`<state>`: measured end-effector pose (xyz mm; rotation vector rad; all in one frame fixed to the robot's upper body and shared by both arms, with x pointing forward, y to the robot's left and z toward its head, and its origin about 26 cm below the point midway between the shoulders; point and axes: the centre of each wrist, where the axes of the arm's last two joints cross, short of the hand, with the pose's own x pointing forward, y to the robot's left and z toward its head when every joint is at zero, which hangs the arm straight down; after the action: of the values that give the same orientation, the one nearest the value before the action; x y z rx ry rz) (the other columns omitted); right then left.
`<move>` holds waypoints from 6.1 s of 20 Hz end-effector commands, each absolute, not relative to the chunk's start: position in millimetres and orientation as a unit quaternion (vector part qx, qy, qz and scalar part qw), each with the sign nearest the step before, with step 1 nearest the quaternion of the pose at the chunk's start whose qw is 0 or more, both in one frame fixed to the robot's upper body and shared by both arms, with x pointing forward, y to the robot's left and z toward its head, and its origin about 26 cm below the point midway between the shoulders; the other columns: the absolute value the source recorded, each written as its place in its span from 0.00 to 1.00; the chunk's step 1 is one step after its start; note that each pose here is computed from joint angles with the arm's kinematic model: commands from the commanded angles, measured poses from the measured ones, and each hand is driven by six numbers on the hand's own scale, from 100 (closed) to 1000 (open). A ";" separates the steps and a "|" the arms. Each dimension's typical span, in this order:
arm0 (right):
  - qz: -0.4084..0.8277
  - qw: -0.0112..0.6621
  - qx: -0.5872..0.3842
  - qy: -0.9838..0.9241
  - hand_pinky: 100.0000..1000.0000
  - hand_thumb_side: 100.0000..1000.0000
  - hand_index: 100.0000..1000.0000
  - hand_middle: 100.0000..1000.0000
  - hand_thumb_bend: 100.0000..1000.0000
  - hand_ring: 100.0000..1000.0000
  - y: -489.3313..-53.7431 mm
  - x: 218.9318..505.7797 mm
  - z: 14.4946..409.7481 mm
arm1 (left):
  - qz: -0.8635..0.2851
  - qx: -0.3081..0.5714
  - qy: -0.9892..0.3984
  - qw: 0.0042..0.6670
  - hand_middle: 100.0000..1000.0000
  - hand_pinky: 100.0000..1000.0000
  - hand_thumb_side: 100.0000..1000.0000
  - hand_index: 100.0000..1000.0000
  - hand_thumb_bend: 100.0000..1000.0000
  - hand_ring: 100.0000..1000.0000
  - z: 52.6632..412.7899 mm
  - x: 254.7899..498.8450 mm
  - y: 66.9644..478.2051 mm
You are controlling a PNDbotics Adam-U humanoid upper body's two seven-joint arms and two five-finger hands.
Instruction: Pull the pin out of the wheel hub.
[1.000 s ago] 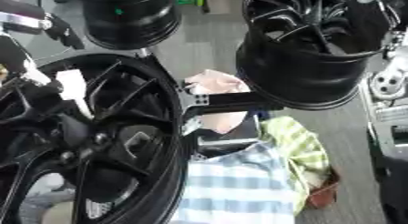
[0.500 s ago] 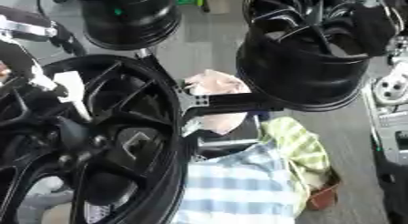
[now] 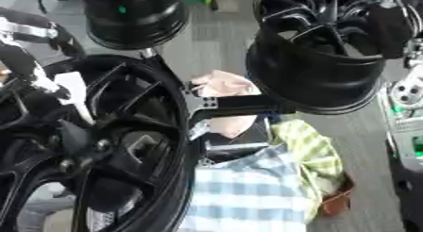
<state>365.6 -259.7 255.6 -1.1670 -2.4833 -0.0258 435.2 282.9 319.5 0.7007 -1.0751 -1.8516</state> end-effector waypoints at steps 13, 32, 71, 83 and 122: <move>-0.017 0.179 -0.423 -0.888 0.72 0.48 0.79 0.65 0.00 0.72 -267.1 363.1 267.9 | -0.739 0.312 -0.418 0.427 0.54 0.77 0.37 0.75 0.55 0.70 328.3 436.6 291.1; -0.017 0.177 -0.421 -0.890 0.72 0.48 0.79 0.65 0.00 0.72 -266.0 363.1 267.2 | -0.742 0.340 -0.388 0.428 0.41 0.68 0.42 0.65 0.54 0.57 326.6 437.2 292.1; -0.021 0.178 -0.419 -0.890 0.73 0.49 0.79 0.66 0.00 0.73 -264.8 362.5 263.8 | -0.721 0.337 -0.434 0.421 0.06 0.50 0.00 0.34 0.20 0.28 349.6 420.4 283.1; -0.021 0.173 -0.422 -0.890 0.73 0.47 0.80 0.66 0.00 0.73 -263.9 361.2 262.5 | -0.634 0.349 -0.552 0.415 0.00 0.46 0.00 0.24 0.13 0.20 407.0 390.2 297.5; -0.032 0.168 -0.438 -0.882 0.73 0.47 0.80 0.66 0.00 0.73 -270.9 357.3 262.8 | -0.151 0.509 -0.492 0.690 0.03 0.55 0.00 0.32 0.04 0.34 343.2 368.2 547.1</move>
<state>362.0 -267.3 250.7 -1.2228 -2.4712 -0.0775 383.3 535.1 320.4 1.0845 -1.0957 -0.3495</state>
